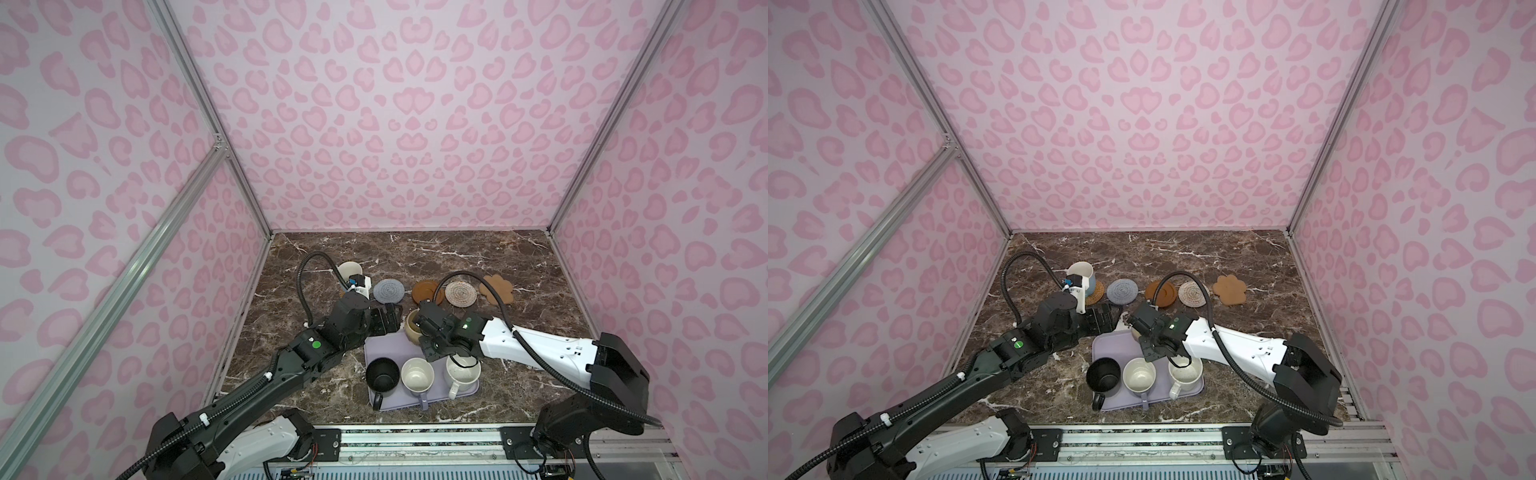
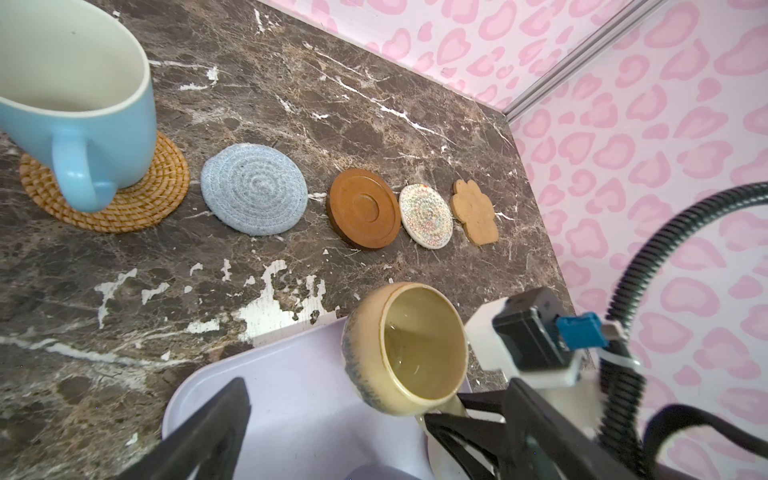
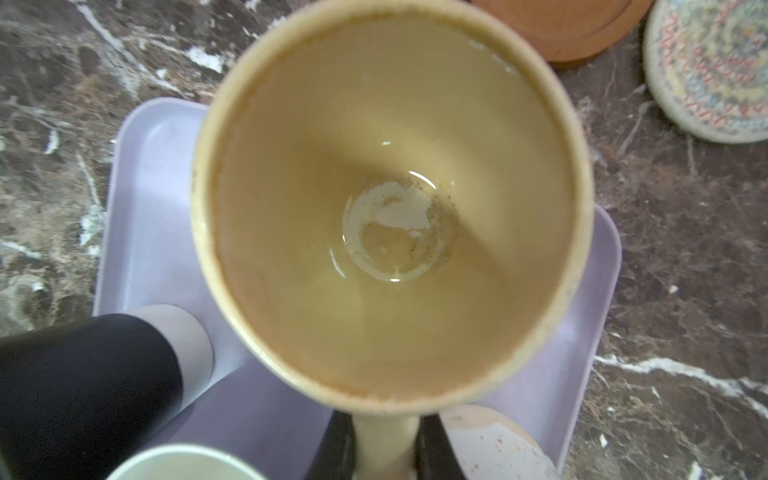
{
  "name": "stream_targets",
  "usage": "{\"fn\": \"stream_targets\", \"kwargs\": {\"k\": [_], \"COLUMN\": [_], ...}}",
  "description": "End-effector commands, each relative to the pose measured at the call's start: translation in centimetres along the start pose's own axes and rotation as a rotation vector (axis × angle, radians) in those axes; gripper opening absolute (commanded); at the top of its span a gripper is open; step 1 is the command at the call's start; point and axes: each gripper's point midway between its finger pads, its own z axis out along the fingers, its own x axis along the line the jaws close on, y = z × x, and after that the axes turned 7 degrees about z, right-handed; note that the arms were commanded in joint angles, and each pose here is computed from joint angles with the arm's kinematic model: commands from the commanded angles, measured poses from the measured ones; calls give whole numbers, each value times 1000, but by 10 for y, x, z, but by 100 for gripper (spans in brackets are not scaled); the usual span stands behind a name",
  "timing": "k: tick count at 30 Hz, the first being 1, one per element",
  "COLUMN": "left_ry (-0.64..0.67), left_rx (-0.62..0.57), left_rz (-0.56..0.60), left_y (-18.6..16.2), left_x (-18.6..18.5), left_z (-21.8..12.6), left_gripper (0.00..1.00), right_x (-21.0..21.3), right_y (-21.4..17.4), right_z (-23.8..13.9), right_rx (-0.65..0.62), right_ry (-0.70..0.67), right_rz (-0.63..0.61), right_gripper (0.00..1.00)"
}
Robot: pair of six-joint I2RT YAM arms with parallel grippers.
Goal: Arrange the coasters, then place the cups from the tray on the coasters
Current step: 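Lift the beige glazed mug off the lilac tray with the right gripper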
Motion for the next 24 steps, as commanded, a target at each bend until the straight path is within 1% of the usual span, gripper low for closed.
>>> {"fn": "stream_targets", "kwargs": {"k": [1,6,8,12,15,21,23,24], "left_ry": [38,58,74,58,60,83,99,114], "left_rx": [-26,-58,-76,-85,-91,-88,-108,-114], "left_rz": [-56,-85,-73,-55,-58,-81,-85,-91], "left_y": [5,10,18,38,46,54,59,62], "left_x": [7,12,15,13,18,31,37,42], "left_z": [-3,-8,-13,-22,-25,-19,-13,-9], "left_gripper": [97,97,97,97,97,97,97,97], "right_x": [7,9,13,18,25,28,26,30], "right_y": [21,38,46,67,85,119,125,137], "right_z": [-10,-17,-16,-12,-10,4,14,14], "right_rx": [-105,-155,-156,-177,-201,-228,-230,-251], "right_ry": [33,19,29,15,28,-38,-74,-64], "right_rz": [15,16,26,28,35,31,20,33], "right_gripper": [0,0,0,0,0,0,0,0]}}
